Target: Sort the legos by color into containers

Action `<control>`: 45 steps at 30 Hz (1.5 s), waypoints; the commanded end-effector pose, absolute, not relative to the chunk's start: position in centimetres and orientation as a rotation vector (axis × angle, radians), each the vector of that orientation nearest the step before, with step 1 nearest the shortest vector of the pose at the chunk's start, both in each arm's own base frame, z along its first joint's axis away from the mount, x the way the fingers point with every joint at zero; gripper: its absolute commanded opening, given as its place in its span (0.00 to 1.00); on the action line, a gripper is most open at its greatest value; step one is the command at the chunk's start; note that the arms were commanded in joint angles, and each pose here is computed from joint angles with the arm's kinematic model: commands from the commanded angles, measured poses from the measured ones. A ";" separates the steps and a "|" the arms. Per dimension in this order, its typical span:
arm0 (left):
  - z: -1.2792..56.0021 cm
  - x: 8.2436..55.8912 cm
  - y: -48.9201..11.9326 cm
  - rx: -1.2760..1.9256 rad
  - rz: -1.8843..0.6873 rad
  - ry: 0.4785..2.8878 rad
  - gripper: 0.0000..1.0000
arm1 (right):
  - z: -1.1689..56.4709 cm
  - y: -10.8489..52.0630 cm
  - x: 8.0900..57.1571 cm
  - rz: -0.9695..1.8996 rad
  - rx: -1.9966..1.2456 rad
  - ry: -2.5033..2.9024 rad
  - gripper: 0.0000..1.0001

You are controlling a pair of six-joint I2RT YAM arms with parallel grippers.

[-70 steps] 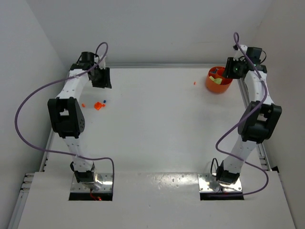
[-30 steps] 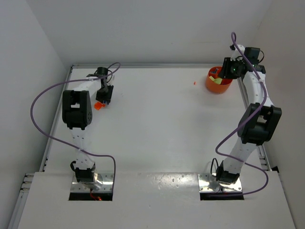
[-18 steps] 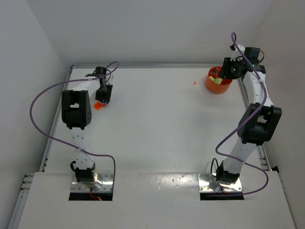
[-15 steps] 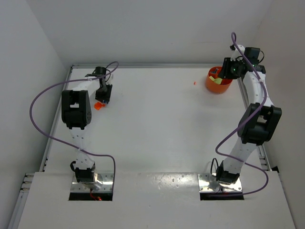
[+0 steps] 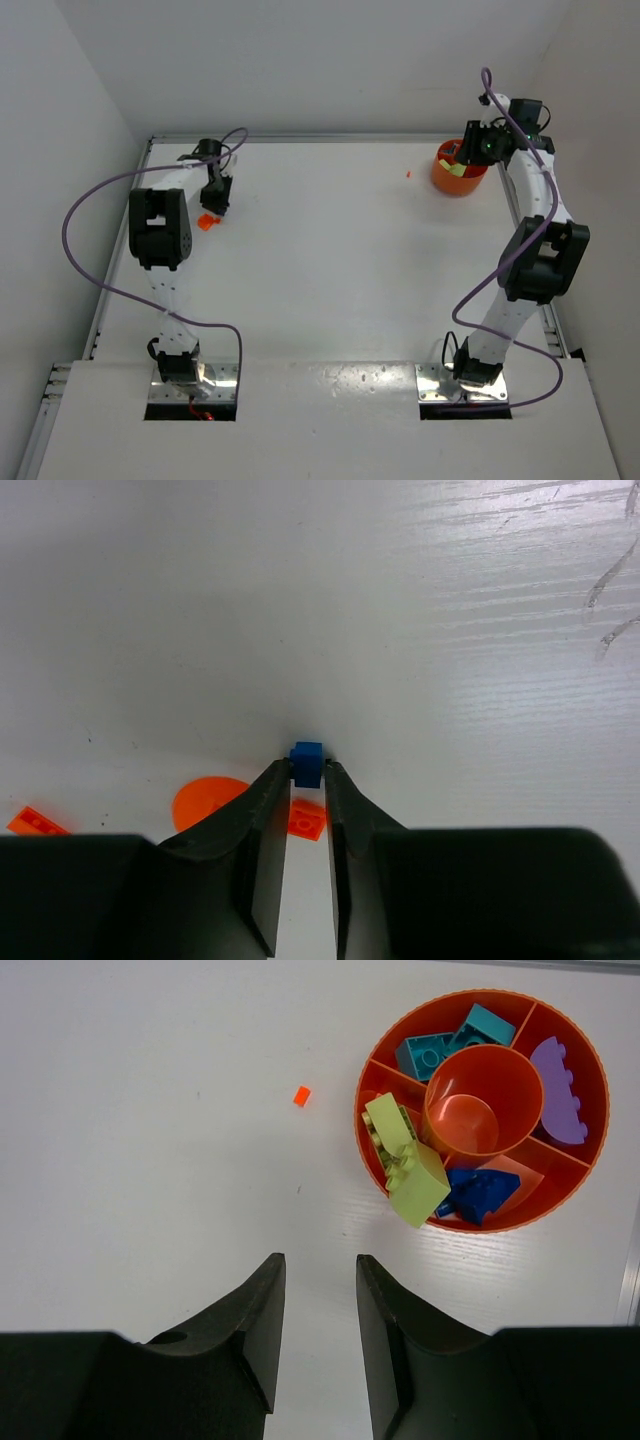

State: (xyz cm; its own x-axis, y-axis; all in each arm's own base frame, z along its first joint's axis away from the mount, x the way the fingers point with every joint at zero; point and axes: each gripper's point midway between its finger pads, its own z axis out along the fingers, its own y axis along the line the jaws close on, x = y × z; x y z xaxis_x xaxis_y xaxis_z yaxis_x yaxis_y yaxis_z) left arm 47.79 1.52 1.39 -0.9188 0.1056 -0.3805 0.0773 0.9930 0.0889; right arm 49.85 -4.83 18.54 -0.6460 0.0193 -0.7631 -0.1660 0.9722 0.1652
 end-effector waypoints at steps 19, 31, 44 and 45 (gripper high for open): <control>12.6 46.0 -11.6 0.243 -1.180 2.332 0.03 | 21.4 8.3 45.1 0.618 -0.632 1.941 0.42; 20.2 41.4 -19.6 0.315 -1.797 2.136 0.03 | 21.8 21.9 39.5 0.947 -1.001 1.722 0.37; 24.6 36.3 -23.0 0.515 -2.032 2.063 0.03 | 21.3 28.8 35.2 0.967 -1.300 1.406 0.40; 24.5 36.3 -23.0 0.507 -2.036 2.069 0.03 | 20.7 29.3 34.9 0.974 -1.319 1.405 0.40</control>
